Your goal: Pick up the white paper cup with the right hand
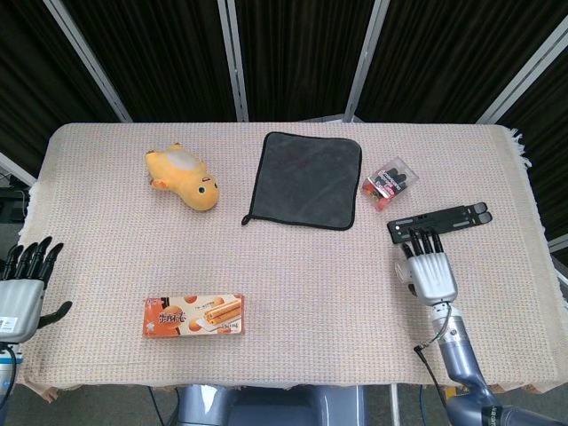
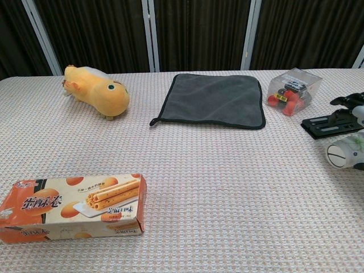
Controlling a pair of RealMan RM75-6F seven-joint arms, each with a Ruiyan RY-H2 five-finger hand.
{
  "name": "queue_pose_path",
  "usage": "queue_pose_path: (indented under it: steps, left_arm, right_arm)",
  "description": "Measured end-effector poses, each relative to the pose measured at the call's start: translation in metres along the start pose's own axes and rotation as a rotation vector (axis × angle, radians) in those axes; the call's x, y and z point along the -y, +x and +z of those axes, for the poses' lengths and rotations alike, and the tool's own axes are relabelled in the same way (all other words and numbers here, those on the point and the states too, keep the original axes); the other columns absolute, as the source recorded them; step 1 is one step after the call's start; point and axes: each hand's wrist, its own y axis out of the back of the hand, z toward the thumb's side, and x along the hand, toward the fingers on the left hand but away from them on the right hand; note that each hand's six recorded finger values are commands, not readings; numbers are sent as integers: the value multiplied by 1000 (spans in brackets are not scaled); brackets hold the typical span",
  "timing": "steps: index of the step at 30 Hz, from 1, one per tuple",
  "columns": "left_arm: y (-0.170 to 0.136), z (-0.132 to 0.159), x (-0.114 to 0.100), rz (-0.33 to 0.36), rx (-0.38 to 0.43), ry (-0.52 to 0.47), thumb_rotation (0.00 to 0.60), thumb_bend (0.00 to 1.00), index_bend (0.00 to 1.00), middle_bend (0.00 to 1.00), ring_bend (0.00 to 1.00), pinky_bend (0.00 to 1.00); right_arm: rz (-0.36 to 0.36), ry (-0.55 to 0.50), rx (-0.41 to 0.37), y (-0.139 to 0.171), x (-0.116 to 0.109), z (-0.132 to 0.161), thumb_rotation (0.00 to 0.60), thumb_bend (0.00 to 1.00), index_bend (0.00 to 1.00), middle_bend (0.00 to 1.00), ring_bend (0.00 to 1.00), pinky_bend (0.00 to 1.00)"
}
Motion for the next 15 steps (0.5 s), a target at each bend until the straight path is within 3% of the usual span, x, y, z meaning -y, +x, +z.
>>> queue_pose_path:
  steps: [15]
  left_arm:
    - [-1,2,0,2,4,2,600,126,0,0,0,0]
  right_arm:
    - [11,18,14,-6,16,-1,600,108,436,188,0,0]
